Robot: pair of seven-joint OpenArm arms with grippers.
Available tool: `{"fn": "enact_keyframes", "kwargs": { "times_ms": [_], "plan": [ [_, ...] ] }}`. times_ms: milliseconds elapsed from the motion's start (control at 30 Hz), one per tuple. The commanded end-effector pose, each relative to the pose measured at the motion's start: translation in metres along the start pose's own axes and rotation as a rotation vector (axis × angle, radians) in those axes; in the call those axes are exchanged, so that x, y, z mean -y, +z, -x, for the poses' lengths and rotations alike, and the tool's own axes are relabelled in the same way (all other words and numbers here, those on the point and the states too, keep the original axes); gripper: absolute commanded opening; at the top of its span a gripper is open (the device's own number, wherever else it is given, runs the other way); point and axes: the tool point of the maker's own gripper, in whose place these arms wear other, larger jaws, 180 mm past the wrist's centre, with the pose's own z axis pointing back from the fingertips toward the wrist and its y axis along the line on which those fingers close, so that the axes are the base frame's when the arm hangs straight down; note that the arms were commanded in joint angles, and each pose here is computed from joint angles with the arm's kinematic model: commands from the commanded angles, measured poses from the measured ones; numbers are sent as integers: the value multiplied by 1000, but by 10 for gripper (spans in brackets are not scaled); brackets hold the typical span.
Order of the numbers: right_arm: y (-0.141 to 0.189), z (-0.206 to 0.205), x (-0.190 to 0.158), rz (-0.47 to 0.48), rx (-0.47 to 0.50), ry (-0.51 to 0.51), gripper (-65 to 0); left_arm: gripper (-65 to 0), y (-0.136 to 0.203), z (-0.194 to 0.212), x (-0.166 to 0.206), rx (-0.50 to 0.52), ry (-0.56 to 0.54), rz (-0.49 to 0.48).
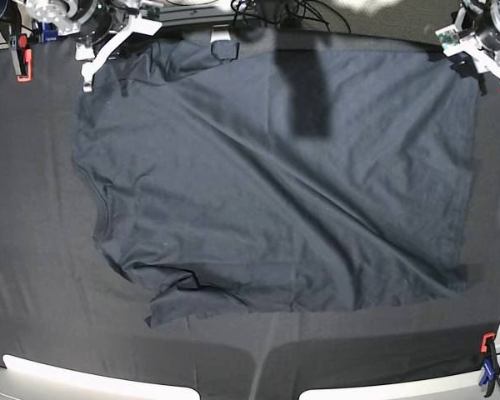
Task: Layout the t-shirt on the table in an organized manner, then fold the t-shirt properly
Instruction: 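Pull both held corners outward to flatten the shirt, then hold the shirt corners still with both grippers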
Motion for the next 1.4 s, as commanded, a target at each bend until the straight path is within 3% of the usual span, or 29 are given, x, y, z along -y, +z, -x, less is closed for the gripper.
{"fn": "enact_keyframes", "kwargs": {
  "times_ms": [0, 567, 767, 867, 1367],
  "plan": [
    [3, 0, 7, 24, 4, 6, -650, -448, 2, -2, -4, 19, -7, -9],
    [3, 0, 8, 28, 3, 7, -650, -450, -18, 20, -32, -3, 45, -62],
    [3, 1, 8, 28, -1, 6, -650, -513, -17, 24, -14, -10, 48, 2],
    [3, 1, 8, 27, -4, 7, -650, -513, -15, 16, -3, 28, 48, 61],
    [3, 3, 8, 27, -15, 6, -650, -513, -1, -43, -22, 236, 138, 21]
  ]
}}
